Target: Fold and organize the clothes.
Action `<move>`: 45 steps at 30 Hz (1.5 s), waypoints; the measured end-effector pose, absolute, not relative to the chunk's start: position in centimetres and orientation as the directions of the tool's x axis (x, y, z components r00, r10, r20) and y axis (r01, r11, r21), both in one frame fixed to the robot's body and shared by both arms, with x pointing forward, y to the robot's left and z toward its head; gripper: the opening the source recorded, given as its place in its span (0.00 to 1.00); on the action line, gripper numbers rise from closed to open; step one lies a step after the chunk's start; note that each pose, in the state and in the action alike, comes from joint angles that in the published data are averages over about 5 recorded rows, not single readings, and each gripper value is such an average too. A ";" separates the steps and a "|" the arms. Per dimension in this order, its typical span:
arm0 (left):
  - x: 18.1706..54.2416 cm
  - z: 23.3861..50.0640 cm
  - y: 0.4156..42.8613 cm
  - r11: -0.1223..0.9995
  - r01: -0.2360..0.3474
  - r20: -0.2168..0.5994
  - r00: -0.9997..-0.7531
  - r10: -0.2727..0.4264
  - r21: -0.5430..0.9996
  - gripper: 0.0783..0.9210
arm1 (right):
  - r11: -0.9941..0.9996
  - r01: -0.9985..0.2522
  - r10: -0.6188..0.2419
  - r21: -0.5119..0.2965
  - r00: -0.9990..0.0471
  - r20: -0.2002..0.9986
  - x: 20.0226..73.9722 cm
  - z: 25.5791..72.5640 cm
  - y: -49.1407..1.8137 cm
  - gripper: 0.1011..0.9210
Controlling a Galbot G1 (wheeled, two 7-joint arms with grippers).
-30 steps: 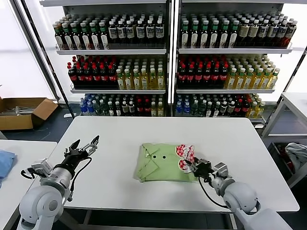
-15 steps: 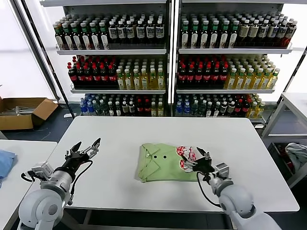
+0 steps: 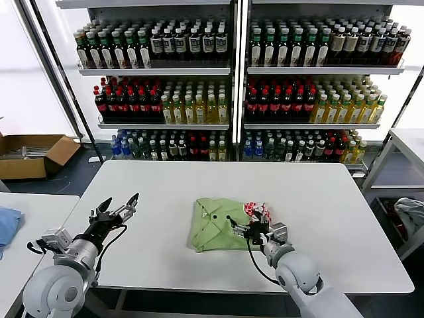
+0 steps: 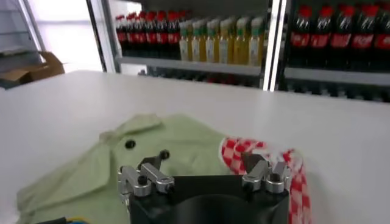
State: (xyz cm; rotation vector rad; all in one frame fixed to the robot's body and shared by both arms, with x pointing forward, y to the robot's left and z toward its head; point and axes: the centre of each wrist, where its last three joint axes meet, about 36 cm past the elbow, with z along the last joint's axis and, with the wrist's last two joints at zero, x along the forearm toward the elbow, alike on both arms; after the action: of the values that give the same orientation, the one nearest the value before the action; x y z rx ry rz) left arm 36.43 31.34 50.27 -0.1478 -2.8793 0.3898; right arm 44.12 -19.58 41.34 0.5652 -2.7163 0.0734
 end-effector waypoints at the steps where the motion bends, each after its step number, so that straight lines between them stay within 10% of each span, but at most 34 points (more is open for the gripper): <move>1: 36.4 50.3 31.4 0.961 0.071 0.211 -0.969 0.130 -0.268 0.88 | 0.921 -0.390 -0.373 0.019 -0.863 0.340 43.9 41.8 -19.8 0.88; 23: 33.9 49.7 33.6 0.986 0.099 0.138 -0.983 0.117 -0.136 0.88 | 0.991 -0.133 -0.134 0.013 -0.989 0.068 32.7 44.7 -31.3 0.88; 45: 32.4 48.7 34.3 0.990 0.095 0.127 -0.986 0.108 -0.108 0.88 | 0.990 -0.135 -0.132 -0.033 -0.989 0.070 29.9 43.5 -32.7 0.88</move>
State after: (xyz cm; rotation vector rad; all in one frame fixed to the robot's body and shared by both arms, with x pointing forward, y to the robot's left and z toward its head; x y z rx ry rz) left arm 32.37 34.33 48.65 -0.1535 -3.0005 0.1526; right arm 29.94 -32.69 43.48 0.2057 -3.0667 0.0583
